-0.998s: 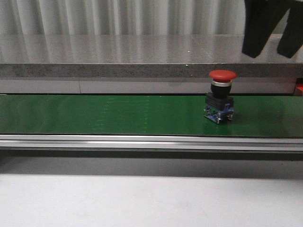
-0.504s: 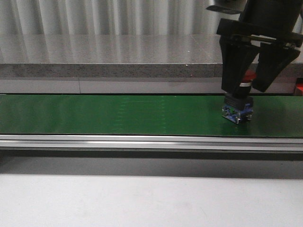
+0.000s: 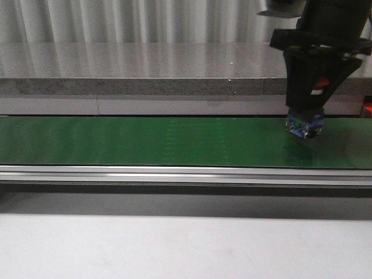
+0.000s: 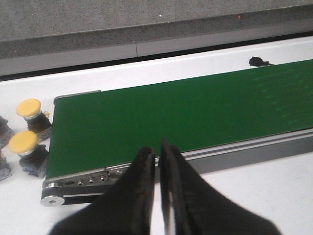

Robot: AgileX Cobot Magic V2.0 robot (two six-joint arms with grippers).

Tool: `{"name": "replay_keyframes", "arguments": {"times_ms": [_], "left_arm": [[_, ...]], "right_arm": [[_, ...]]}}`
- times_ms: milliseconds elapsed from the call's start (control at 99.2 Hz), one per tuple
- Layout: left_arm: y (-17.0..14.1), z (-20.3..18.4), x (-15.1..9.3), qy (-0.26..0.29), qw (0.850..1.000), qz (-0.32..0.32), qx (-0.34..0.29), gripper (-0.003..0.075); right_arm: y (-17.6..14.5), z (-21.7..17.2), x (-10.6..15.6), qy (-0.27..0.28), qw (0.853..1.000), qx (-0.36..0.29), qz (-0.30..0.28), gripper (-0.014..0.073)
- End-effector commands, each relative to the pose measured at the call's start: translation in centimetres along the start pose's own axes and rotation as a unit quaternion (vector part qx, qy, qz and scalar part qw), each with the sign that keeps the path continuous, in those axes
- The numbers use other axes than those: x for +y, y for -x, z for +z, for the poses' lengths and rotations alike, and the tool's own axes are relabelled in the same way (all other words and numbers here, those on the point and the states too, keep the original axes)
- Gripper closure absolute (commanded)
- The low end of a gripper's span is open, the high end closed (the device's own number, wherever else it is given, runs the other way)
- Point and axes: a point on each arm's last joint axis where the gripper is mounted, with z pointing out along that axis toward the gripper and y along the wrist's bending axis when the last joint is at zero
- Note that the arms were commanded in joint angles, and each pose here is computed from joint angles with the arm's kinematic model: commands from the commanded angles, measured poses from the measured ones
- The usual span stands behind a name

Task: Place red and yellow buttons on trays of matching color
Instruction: 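Grasp the red button at the belt's end with the right gripper, then carry the red button into the red tray and release it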

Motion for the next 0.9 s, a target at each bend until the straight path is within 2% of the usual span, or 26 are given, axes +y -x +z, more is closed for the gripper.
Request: {"name": "replay_keyframes", "arguments": {"times_ms": [0,212,222,333,474,887], "left_arm": [[1.4,-0.4,-0.1,-0.003,0.999,-0.005,-0.049,0.0726],[1.4,-0.4,-0.1,-0.003,0.999,-0.005,-0.049,0.0726],[1.4,-0.4,-0.1,-0.003,0.999,-0.005,-0.049,0.0726],[1.4,-0.4,-0.1,-0.003,0.999,-0.005,-0.049,0.0726],[1.4,-0.4,-0.1,-0.003,0.999,-0.005,-0.049,0.0726],[1.4,-0.4,-0.1,-0.003,0.999,-0.005,-0.049,0.0726]], "right_arm": [[0.2,-5.1,-1.4,-0.035,0.997,-0.074,0.008,0.0434],[-1.2,-8.5,-7.8,-0.102,0.986,-0.102,0.078,0.0434],[-6.0,-9.9,-16.9,-0.144,0.962,-0.097,0.211,0.0434],[-7.3,-9.8,-18.8,-0.15,0.952,-0.096,0.249,0.0434],[-8.1,-9.1,-20.7,-0.155,0.946,-0.093,0.27,0.0434],[-7.7,-4.3,-23.6,-0.148,0.946,-0.067,0.281,0.0434]]}}
